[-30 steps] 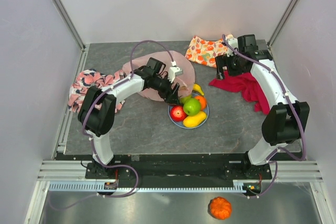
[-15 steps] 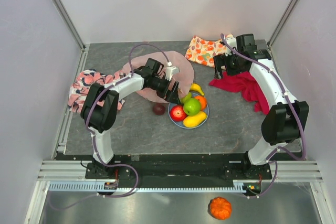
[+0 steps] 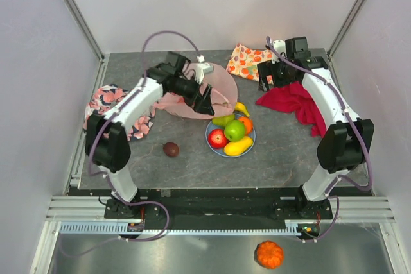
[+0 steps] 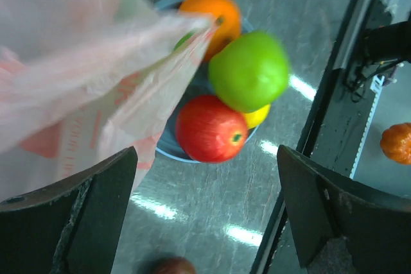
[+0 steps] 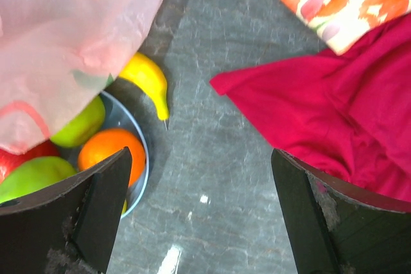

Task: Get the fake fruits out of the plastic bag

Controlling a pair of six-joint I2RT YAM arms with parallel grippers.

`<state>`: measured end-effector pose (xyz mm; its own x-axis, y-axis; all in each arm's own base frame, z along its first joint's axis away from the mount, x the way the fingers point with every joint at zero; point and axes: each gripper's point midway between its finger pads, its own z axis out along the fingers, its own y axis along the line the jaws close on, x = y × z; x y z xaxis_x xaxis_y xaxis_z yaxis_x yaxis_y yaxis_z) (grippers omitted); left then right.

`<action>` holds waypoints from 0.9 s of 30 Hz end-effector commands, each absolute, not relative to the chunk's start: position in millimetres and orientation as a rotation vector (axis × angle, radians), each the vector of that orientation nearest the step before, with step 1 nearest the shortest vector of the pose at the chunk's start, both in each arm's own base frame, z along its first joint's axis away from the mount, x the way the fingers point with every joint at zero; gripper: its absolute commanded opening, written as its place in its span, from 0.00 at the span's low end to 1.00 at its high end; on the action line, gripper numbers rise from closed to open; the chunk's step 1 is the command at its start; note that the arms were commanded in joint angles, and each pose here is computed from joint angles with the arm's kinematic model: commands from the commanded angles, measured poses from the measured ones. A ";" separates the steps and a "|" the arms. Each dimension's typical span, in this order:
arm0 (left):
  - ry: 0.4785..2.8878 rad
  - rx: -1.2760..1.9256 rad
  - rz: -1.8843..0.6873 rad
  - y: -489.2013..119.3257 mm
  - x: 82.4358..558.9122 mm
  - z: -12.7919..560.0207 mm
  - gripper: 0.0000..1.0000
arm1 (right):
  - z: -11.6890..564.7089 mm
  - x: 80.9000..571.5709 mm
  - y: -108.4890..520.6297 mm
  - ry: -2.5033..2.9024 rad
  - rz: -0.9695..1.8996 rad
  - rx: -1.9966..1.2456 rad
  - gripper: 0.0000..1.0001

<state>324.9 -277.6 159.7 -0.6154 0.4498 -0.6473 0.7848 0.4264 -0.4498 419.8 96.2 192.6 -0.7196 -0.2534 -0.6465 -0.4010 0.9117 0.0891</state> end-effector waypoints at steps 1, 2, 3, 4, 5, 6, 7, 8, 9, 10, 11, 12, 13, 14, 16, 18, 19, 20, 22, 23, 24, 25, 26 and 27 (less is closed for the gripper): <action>2.026 1.324 -1.066 -247.8 258.2 258.0 0.97 | 213.4 448.3 108.4 2.305 0.333 -0.462 0.98; 2.062 1.338 -1.035 -238.8 249.3 252.5 0.97 | 214.1 450.6 111.7 2.298 0.345 -0.464 0.98; 2.107 1.358 -1.000 -228.2 239.0 243.1 0.97 | 210.1 453.5 114.2 2.307 0.358 -0.460 0.98; 2.178 1.409 -0.912 -204.9 219.2 223.4 0.97 | 214.3 456.4 118.0 2.295 0.372 -0.459 0.98; 2.219 1.423 -0.852 -192.1 211.5 211.3 0.97 | 213.6 458.3 120.1 2.294 0.381 -0.462 0.98; 2.245 1.436 -0.791 -179.9 204.8 201.4 0.97 | 208.8 459.5 124.2 2.304 0.384 -0.471 0.98; 2.281 1.457 -0.678 -157.8 193.0 185.9 0.98 | 210.9 462.1 125.7 2.295 0.381 -0.477 0.98; 2.301 1.464 -0.631 -148.8 188.4 178.7 0.98 | 208.5 462.2 128.5 2.300 0.387 -0.484 0.97; 2.314 1.464 -0.581 -140.0 186.0 173.0 0.98 | 205.6 460.0 138.8 2.300 0.427 -0.515 0.97; 2.367 1.463 -0.509 -125.8 182.5 158.5 0.98 | 205.2 457.4 146.6 2.293 0.465 -0.551 0.97; 2.363 1.453 -0.470 -120.0 181.8 156.9 0.98 | 205.1 453.4 154.6 2.289 0.501 -0.580 0.98; 2.382 1.450 -0.444 -114.6 180.1 151.9 0.99 | 207.5 444.9 174.6 2.266 0.578 -0.646 0.98; 2.439 1.452 -0.382 -102.0 175.5 137.7 0.99 | 210.6 440.0 185.1 2.249 0.608 -0.681 0.98; 2.458 1.441 -0.328 -95.0 177.3 130.6 0.99 | 215.8 436.2 196.0 2.221 0.633 -0.727 0.98; 2.533 1.429 -0.236 -75.4 173.1 112.9 0.99 | 225.7 425.2 226.1 2.167 0.677 -0.828 0.98; 2.582 1.405 -0.174 -60.5 171.2 100.5 0.99 | 222.3 417.0 250.5 2.140 0.665 -0.929 0.98; 2.598 1.397 -0.151 -56.3 170.8 96.2 0.99 | 215.4 418.2 252.1 2.158 0.610 -0.945 0.98; 2.606 1.389 -0.125 -52.6 172.6 92.3 0.99 | 209.9 417.6 257.9 2.157 0.602 -0.976 0.98; 2.630 1.369 -0.125 -50.6 174.0 86.3 0.99 | 192.5 416.6 270.3 2.189 0.616 -1.012 0.98; 2.630 1.365 -0.139 -52.4 174.9 87.2 0.99 | 178.6 416.7 277.7 2.219 0.625 -1.029 0.98; 2.635 1.363 -0.187 -57.5 173.7 89.4 0.99 | 180.5 421.0 280.0 2.214 0.620 -1.028 0.98; 2.644 1.365 -0.214 -59.9 171.9 89.3 0.99 | 176.7 421.0 281.8 2.222 0.612 -1.039 0.98; 2.645 1.367 -0.264 -65.1 169.7 89.2 0.99 | 171.5 421.2 285.9 2.224 0.608 -1.058 0.98; 2.672 1.372 -0.302 -67.4 165.7 85.2 0.99 | 168.1 421.5 287.8 2.224 0.598 -1.073 0.98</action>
